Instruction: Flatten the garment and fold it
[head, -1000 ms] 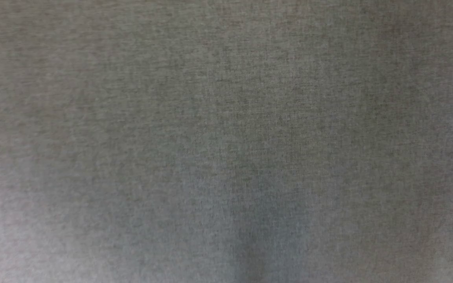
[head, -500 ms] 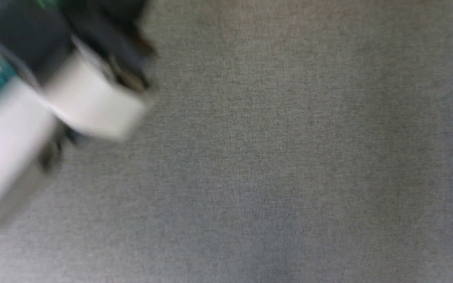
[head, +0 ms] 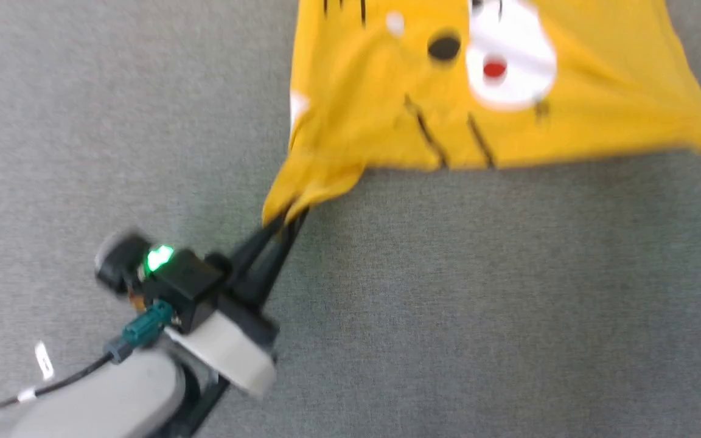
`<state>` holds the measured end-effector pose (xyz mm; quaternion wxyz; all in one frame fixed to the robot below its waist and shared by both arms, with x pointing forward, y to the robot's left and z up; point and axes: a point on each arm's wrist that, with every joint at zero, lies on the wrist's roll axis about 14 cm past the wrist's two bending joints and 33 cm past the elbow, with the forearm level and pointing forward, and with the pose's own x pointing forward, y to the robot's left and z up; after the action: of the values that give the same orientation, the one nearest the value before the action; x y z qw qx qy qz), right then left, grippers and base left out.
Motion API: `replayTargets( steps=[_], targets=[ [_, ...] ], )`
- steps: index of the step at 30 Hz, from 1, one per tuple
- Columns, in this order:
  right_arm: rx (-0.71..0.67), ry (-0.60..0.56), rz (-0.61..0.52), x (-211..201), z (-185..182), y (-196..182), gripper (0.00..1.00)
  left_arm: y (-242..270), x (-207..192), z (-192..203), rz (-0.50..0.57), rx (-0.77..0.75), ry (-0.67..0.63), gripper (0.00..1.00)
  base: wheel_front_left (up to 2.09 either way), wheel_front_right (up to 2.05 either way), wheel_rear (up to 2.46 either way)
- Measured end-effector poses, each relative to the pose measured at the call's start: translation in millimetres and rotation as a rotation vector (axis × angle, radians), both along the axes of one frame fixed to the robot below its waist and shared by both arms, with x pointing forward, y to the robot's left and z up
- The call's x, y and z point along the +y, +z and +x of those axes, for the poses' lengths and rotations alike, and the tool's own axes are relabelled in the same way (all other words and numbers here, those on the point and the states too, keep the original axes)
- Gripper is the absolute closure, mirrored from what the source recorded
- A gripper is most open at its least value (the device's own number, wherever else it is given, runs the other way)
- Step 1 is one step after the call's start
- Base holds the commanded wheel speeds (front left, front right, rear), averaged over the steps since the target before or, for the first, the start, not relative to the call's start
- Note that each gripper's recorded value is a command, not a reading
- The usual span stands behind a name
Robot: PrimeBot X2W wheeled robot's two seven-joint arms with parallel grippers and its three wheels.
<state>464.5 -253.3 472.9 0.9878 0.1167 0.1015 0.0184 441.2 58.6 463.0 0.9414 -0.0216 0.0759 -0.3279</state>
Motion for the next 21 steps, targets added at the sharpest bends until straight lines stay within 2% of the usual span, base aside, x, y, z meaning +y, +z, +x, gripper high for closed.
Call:
replayTargets(
  steps=[5,11,17,21],
  targets=[
    [0.147,-0.052,0.039,-10,-48,-29,1.00,-29,11,-47,-0.003,0.237,0.046,1.00,0.00,0.00,0.00],
    [0.305,-0.095,0.069,-18,-102,-60,1.00,-54,24,-94,-0.004,0.447,0.102,1.00,0.00,0.00,0.00],
    [0.432,-0.075,0.091,-9,-146,-82,1.00,-65,35,-127,-0.013,0.591,0.152,1.00,0.00,0.00,0.00],
    [0.554,-0.016,0.073,-1,-176,-99,1.00,-73,39,-153,-0.015,0.706,0.166,1.00,0.00,0.00,0.00]
  ],
)
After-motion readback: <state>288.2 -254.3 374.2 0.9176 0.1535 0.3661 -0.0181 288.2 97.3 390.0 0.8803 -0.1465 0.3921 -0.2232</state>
